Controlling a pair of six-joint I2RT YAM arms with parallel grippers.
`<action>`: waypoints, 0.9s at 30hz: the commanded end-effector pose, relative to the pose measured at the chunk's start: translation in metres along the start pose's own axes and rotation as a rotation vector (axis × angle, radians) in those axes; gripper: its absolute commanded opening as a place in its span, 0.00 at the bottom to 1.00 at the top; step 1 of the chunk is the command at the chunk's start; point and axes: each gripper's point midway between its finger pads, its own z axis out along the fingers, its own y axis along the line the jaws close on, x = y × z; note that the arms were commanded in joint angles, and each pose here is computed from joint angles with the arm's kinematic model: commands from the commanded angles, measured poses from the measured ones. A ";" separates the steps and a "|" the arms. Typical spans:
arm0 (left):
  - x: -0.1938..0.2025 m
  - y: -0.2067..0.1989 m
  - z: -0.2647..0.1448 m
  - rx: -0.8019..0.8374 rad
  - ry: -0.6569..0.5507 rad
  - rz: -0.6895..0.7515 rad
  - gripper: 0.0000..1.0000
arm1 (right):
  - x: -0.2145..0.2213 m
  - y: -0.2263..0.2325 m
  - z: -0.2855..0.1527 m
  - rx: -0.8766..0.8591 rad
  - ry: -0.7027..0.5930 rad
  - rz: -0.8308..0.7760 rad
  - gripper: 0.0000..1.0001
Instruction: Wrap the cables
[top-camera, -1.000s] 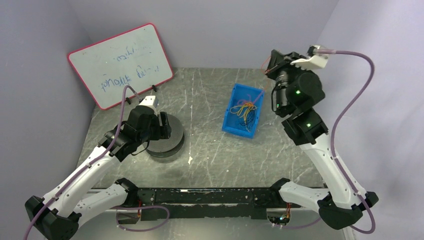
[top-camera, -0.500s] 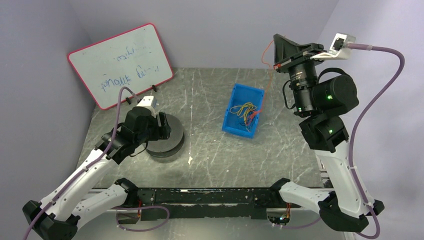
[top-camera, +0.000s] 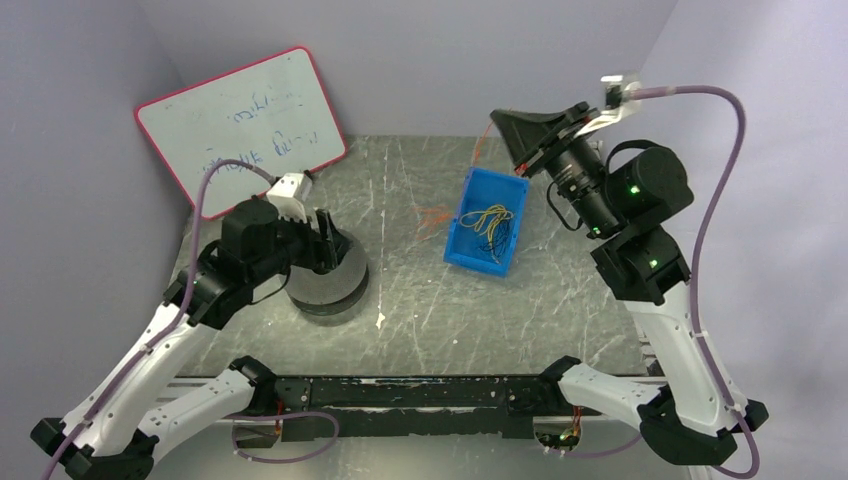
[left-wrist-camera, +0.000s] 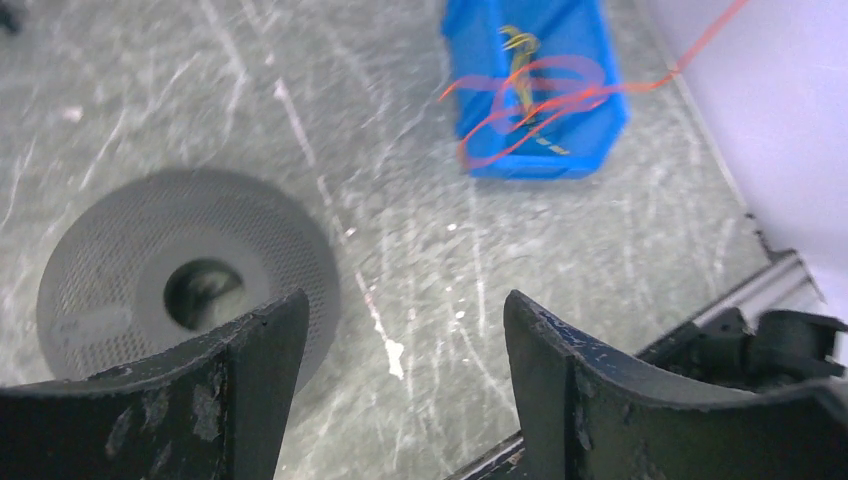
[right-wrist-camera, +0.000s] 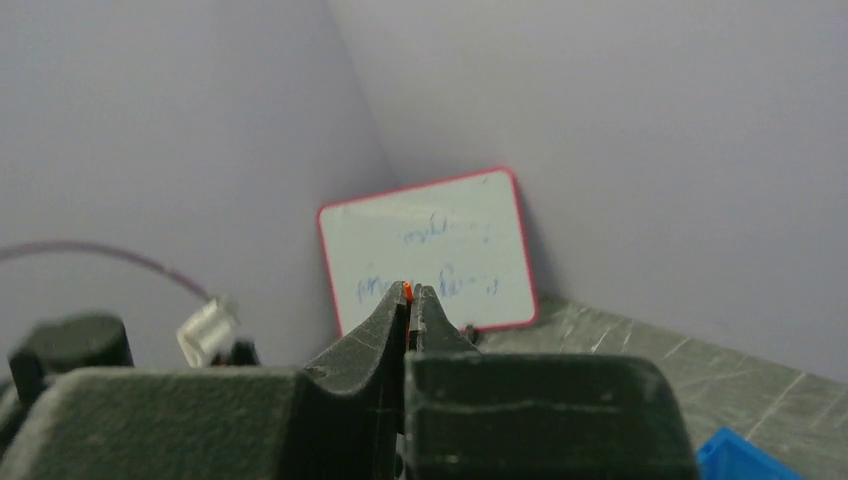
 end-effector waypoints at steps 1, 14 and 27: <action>-0.036 -0.046 -0.023 0.228 -0.082 0.094 0.76 | 0.037 0.024 -0.011 -0.181 0.127 -0.034 0.00; -0.044 -0.138 -0.077 0.813 -0.092 0.253 0.78 | 0.100 0.072 -0.052 -0.565 0.325 -0.008 0.00; -0.046 -0.175 -0.069 1.051 -0.073 0.274 0.82 | 0.139 0.098 -0.079 -0.786 0.409 0.236 0.00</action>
